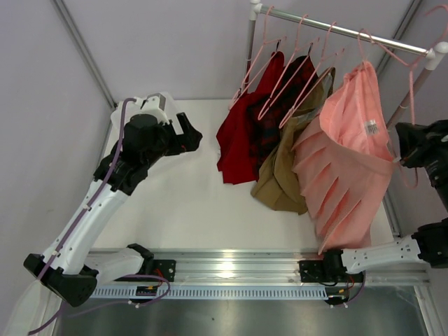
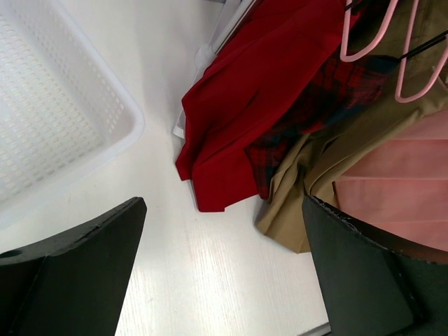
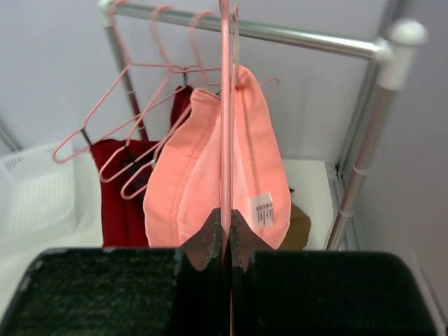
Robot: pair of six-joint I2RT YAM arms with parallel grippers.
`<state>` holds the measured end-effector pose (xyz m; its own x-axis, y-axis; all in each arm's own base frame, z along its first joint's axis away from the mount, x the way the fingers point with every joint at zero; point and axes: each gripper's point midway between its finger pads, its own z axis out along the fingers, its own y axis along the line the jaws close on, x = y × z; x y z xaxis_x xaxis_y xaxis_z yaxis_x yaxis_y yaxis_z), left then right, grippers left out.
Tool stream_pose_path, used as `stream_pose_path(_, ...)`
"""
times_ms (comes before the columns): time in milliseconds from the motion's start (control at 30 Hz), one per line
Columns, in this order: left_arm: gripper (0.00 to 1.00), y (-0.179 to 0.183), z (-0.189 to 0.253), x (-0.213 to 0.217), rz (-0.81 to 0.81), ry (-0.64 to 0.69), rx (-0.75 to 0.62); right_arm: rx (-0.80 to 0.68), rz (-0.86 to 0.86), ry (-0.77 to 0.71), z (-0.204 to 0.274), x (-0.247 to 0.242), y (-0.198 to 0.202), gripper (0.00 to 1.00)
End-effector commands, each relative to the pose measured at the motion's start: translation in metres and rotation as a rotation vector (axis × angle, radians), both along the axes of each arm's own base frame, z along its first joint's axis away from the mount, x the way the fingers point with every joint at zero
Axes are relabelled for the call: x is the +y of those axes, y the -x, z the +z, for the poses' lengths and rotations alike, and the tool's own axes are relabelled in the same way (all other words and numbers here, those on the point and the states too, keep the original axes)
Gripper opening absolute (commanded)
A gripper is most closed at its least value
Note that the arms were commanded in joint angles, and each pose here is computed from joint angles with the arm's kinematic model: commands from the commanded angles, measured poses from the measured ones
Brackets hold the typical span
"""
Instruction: Place the skirt on the hanger
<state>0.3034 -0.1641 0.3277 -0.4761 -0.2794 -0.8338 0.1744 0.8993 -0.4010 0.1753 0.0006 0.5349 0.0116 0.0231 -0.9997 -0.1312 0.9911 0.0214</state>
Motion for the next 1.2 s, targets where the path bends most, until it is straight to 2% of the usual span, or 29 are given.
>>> stream_pose_path(0,0.99,-0.003,0.016,-0.01,-0.053,0.014,-0.075,0.098,-0.32,-0.159,-0.017,-0.076,0.008,0.0)
stream_pose_path(100,0.99,-0.005,0.019,-0.015,-0.082,0.016,-0.088,0.033,-0.357,-0.287,0.002,-0.091,0.015,0.0)
stream_pose_path(167,0.99,-0.006,0.02,-0.019,-0.095,0.016,-0.09,-0.044,-0.348,-0.258,0.021,-0.09,0.017,0.0)
stream_pose_path(200,0.99,-0.007,0.02,-0.021,-0.105,0.02,-0.088,-0.086,-0.37,-0.301,0.032,-0.093,0.019,0.0)
stream_pose_path(233,0.99,-0.007,0.02,-0.023,-0.112,0.019,-0.087,-0.108,-0.446,-0.13,0.031,-0.095,0.022,0.0)
stream_pose_path(300,0.99,-0.007,0.018,-0.024,-0.121,0.02,-0.083,-0.162,-0.482,0.012,0.038,-0.087,0.019,0.0)
stream_pose_path(367,0.99,-0.004,0.02,-0.021,-0.12,0.022,-0.096,-0.111,-0.535,0.16,0.032,-0.078,0.014,0.0)
stream_pose_path(400,0.99,-0.003,0.019,-0.021,-0.119,0.021,-0.096,-0.035,-0.544,0.304,0.018,-0.074,0.012,0.0)
stream_pose_path(433,0.99,-0.002,0.02,-0.019,-0.116,0.024,-0.103,-0.009,-0.54,0.341,0.013,-0.066,0.008,0.0)
stream_pose_path(467,0.99,0.001,0.02,-0.018,-0.115,0.024,-0.108,-0.013,-0.534,0.245,0.012,-0.067,0.009,0.0)
stream_pose_path(500,0.99,0.0,0.021,-0.018,-0.113,0.027,-0.115,0.012,-0.551,0.279,0.004,-0.069,0.011,0.0)
stream_pose_path(633,0.99,0.001,0.021,-0.021,-0.129,0.036,-0.111,0.023,-0.589,0.196,-0.003,-0.074,0.014,0.0)
stream_pose_path(733,0.99,-0.001,0.023,-0.022,-0.126,0.042,-0.11,-0.047,-0.489,0.139,-0.006,-0.061,0.007,0.0)
stream_pose_path(867,0.99,0.002,0.026,-0.021,-0.123,0.056,-0.119,-0.097,-0.401,-0.032,-0.013,-0.06,0.008,0.0)
stream_pose_path(933,0.99,0.005,0.023,-0.02,-0.12,0.065,-0.122,-0.053,-0.384,-0.112,-0.027,-0.056,0.008,0.0)
stream_pose_path(967,0.99,0.006,0.023,-0.02,-0.121,0.069,-0.123,-0.032,-0.352,-0.092,-0.036,-0.051,0.006,0.0)
stream_pose_path(1000,0.99,0.006,0.021,-0.019,-0.119,0.069,-0.12,-0.011,-0.264,-0.153,-0.041,-0.032,0.002,0.0)
stream_pose_path(1100,0.99,0.01,0.018,-0.024,-0.149,0.073,-0.106,0.08,-0.289,-0.108,-0.062,-0.024,0.004,0.0)
stream_pose_path(1133,0.99,0.011,0.019,-0.023,-0.151,0.069,-0.108,0.088,-0.271,-0.166,-0.058,-0.022,0.004,0.0)
stream_pose_path(1167,0.99,0.012,0.019,-0.022,-0.151,0.066,-0.111,0.072,-0.275,-0.124,-0.057,-0.022,0.003,0.0)
